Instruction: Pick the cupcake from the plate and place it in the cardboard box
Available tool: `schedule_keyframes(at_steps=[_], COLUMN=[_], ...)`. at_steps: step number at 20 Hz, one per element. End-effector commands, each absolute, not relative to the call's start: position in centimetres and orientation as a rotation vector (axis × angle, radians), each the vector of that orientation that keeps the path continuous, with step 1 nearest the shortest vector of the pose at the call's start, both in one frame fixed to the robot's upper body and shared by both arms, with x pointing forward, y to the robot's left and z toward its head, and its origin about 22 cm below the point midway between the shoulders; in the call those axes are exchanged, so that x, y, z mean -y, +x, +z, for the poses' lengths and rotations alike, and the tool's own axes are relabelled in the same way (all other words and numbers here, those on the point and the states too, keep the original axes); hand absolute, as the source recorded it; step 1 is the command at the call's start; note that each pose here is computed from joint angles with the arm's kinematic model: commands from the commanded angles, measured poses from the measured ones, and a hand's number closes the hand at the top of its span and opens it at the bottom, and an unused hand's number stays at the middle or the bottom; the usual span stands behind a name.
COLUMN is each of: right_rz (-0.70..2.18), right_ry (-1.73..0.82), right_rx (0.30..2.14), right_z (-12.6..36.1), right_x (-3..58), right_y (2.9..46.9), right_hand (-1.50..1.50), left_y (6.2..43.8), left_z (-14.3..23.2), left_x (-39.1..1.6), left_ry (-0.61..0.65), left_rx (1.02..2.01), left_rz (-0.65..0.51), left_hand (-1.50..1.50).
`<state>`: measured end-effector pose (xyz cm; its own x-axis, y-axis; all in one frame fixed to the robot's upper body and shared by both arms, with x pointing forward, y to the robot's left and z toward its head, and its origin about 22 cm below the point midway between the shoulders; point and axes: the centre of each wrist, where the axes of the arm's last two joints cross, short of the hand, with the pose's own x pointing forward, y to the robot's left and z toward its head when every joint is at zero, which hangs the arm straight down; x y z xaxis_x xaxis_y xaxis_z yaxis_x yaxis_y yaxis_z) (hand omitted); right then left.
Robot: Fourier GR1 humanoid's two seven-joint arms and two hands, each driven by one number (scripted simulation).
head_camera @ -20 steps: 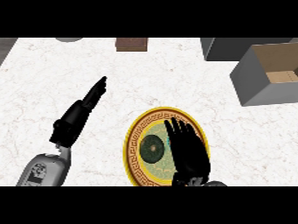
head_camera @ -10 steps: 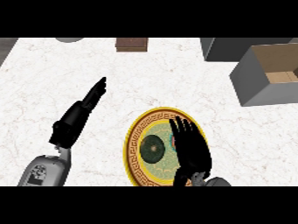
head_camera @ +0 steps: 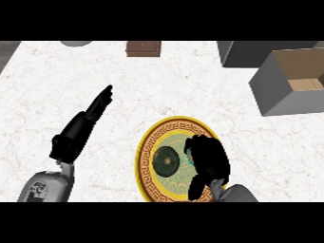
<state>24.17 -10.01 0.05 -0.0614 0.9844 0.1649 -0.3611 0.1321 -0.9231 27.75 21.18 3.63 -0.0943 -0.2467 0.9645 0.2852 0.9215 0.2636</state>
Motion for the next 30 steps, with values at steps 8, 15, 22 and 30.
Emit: schedule_keyframes(at_steps=[8, 15, 22, 30], right_rz=[1.541, 1.389, 1.328, 1.054], right_ry=[-0.778, -0.990, -0.940, -0.930], right_rx=[1.301, 1.509, 1.665, 1.843], right_z=[1.6, 4.7, 11.4, 18.6], right_x=[33.3, 37.7, 39.2, 41.6], right_y=[22.3, 22.0, 17.4, 15.7], right_hand=[1.50, 1.50, 1.50, 1.50], left_y=[28.1, 27.8, 29.1, 27.1], left_z=[3.1, 3.7, 4.4, 4.2], left_x=[-20.7, -21.0, -20.4, -22.1], left_ry=[-0.018, -0.034, 0.007, -0.027], left_rx=[1.592, 1.600, 1.601, 1.592], left_rz=[-0.432, -0.450, -0.426, -0.433], left_hand=[0.00, 0.00, 0.00, 0.00])
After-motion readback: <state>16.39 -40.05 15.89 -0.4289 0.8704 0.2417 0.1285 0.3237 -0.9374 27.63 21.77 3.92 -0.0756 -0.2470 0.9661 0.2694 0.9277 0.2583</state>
